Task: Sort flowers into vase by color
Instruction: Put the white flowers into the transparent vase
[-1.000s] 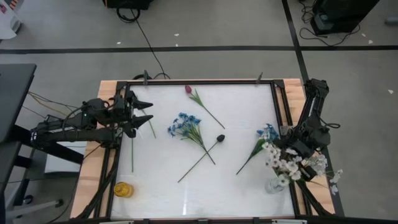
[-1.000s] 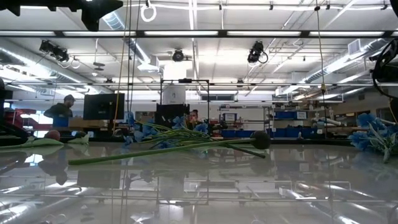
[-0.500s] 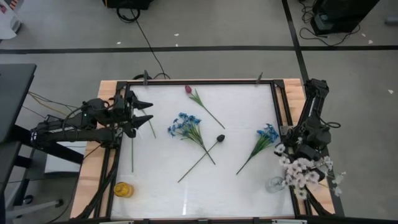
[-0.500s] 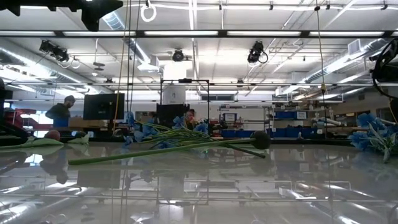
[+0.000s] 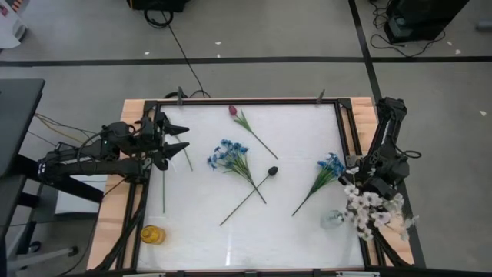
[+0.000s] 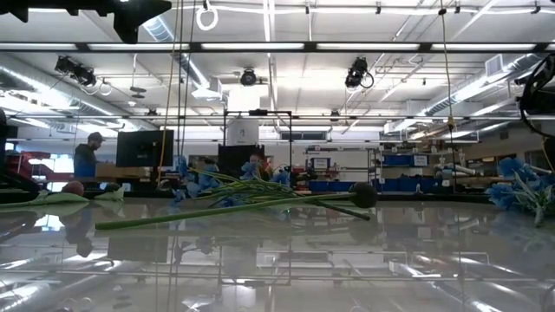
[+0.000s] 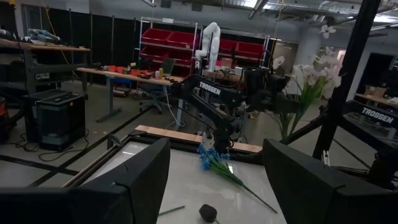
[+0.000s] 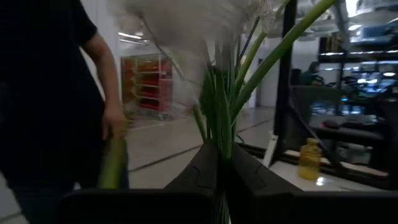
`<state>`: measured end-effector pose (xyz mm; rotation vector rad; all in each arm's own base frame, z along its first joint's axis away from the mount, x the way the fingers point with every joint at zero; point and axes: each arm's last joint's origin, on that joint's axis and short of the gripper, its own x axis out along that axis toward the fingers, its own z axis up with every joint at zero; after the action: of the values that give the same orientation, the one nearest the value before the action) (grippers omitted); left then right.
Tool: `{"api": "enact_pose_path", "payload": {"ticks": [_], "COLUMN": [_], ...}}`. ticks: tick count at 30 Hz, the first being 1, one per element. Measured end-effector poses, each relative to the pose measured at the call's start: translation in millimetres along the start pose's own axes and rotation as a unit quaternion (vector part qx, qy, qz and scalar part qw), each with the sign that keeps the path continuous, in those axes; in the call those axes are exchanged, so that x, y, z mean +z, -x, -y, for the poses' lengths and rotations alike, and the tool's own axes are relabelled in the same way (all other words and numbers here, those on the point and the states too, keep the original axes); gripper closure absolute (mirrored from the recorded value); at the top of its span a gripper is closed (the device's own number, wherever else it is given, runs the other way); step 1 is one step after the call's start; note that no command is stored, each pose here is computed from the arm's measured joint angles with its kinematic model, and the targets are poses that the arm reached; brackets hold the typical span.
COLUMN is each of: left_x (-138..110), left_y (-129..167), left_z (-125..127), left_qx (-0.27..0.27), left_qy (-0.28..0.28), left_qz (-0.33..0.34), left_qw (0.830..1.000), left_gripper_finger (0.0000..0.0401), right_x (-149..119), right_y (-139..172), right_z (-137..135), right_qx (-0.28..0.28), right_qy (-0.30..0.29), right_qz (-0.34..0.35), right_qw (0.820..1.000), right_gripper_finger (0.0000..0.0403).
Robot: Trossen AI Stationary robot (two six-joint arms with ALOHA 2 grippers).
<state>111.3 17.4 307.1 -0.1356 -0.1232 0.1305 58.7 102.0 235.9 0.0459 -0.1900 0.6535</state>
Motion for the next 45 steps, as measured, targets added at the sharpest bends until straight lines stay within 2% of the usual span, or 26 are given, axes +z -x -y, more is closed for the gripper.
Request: {"api": "enact_pose_path", "payload": {"ticks": [5,11,20,25,28,31,37,45], "left_x": [0,0,0,0,0,0,0,0], "left_y": [0,0,0,0,0,0,0,0], "left_z": [0,0,0,0,0,0,0,0], "left_qx": [0.0,0.0,0.0,0.0,0.0,0.0,0.0,0.0], "left_qy": [0.0,0.0,0.0,0.0,0.0,0.0,0.0,0.0], "left_qz": [0.0,0.0,0.0,0.0,0.0,0.0,0.0,0.0], "left_qw": [1.0,1.0,1.0,1.0,1.0,1.0,1.0,1.0], "left_gripper_finger": [0.014,0.014,0.014,0.014,0.014,0.014,0.014,0.014], "right_x": [0,0,9,2,-2,-1,23,65], "right_y": [0,-2,-2,-2,-2,-2,-4,-3], "right_z": [3,9,11,10,8,9,16,27], "right_qx": [-0.039,-0.071,-0.08,-0.07,-0.058,-0.07,-0.138,-0.203], "right_qy": [0.011,-0.007,-0.042,-0.062,-0.078,-0.084,-0.072,-0.079], "right_qz": [-0.004,0.001,0.045,0.013,-0.004,0.002,0.003,0.02], "right_qw": [0.999,0.997,0.995,0.996,0.995,0.994,0.988,0.976], "right_gripper_finger": [0.0381,0.0371,0.0334,0.0301,0.0295,0.0311,0.0388,0.0387]}}
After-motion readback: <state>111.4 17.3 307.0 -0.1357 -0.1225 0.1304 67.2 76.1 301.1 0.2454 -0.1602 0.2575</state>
